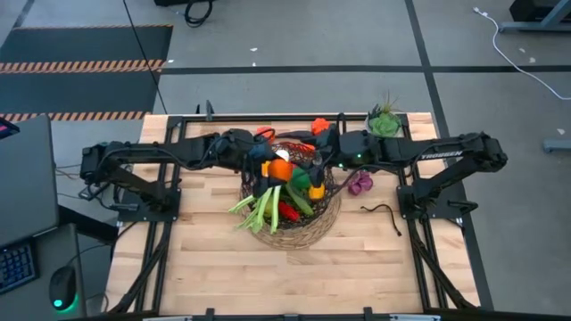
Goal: Build produce basket
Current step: Put the orange into the black basket
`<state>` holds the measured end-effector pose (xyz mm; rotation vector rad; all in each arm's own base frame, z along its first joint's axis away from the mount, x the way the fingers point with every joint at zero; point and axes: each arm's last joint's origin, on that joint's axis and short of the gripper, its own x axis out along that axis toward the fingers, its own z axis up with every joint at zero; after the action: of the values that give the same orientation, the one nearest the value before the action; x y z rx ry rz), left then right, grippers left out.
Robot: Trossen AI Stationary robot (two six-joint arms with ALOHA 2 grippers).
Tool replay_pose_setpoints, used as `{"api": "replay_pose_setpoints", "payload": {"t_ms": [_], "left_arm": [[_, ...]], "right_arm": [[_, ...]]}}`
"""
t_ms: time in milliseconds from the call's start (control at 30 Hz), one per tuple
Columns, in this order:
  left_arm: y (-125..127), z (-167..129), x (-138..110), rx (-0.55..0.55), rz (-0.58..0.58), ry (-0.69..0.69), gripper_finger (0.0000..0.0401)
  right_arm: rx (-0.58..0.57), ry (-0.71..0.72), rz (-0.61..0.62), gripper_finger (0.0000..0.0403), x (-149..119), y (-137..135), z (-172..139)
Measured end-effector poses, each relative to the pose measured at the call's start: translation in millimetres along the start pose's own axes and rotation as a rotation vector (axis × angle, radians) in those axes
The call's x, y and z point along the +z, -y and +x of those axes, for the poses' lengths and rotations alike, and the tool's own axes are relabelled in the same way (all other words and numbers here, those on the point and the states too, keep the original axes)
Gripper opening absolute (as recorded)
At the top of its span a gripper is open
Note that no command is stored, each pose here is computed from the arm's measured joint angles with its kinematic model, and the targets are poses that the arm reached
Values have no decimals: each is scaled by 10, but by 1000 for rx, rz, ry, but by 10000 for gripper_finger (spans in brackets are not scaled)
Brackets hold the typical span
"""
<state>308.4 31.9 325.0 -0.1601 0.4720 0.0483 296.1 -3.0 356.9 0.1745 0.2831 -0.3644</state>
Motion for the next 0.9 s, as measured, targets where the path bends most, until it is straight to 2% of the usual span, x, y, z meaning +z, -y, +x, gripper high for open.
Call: {"api": "replay_pose_setpoints", "payload": {"t_ms": [133,333,667,767,900], "left_arm": [[17,1,-2,-2,7,0,355],[6,23,-11,88,59,2,355],[173,32,-36,110,161,-2,355],[207,32,-27,130,177,14,355],[203,60,-93,128,191,-39,355]], "right_arm": [[23,30,31,352,10,-33,67],[70,47,39,352,-57,-144,244],[40,97,45,352,-51,-144,343],[31,68,33,352,-136,-165,463],[41,5,35,352,-321,-233,682]]}}
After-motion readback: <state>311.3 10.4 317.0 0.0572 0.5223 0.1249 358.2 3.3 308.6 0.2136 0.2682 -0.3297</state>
